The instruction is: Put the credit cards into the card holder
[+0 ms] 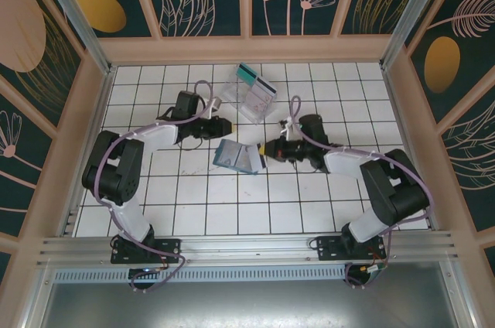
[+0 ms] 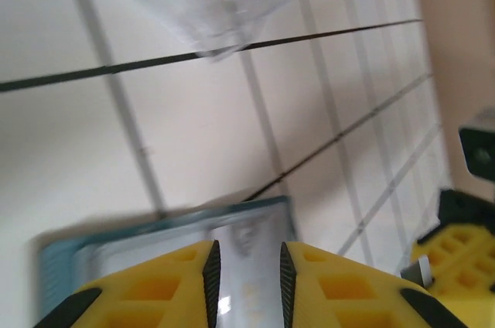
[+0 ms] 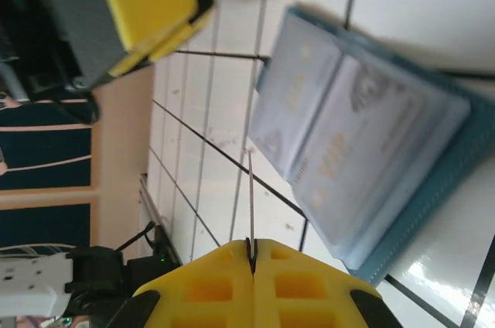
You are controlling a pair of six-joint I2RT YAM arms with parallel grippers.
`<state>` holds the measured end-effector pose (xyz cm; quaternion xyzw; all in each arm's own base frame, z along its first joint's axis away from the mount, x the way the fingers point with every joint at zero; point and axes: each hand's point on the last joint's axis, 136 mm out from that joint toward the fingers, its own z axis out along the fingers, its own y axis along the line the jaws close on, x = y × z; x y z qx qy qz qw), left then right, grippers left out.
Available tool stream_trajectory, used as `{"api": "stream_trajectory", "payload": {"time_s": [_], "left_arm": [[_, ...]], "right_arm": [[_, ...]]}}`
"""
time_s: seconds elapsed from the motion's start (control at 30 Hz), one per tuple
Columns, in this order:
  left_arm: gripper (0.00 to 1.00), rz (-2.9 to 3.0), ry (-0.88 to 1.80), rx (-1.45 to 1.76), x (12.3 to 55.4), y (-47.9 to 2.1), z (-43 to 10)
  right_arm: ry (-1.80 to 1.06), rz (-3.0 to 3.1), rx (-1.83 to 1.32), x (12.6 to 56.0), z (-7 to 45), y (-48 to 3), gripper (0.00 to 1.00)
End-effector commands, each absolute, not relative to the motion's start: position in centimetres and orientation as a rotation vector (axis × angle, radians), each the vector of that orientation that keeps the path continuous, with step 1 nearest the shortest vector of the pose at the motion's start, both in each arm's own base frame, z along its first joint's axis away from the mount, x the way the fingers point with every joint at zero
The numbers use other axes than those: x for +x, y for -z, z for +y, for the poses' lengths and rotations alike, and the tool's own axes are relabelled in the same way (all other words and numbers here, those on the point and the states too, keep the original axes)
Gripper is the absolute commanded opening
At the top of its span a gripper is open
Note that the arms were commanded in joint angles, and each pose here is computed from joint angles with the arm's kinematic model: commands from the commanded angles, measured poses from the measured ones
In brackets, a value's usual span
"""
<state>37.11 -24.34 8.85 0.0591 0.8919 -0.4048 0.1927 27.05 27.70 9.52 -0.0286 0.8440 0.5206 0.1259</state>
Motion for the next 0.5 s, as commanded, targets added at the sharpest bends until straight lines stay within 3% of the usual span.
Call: {"api": "stream_trajectory", "payload": {"time_s": [0.0, 0.13, 0.47], "left_arm": [[0.29, 2.541, 0.819, 0.100, 37.8, -7.3, -20.8], [0.28, 2.621, 0.724, 0.080, 36.5, -4.3, -19.3], [0.18, 2.666, 0.844, 0.034, 33.0, -1.2, -19.6]], "right_arm": [[-1.536, 2.304, 0.053, 29.5, 29.3, -11.0, 0.00], [-1.543, 2.312, 0.122, 29.5, 30.3, -10.0, 0.00], [-1.472, 2.392, 0.223, 30.7, 30.6, -6.6, 0.00]]}}
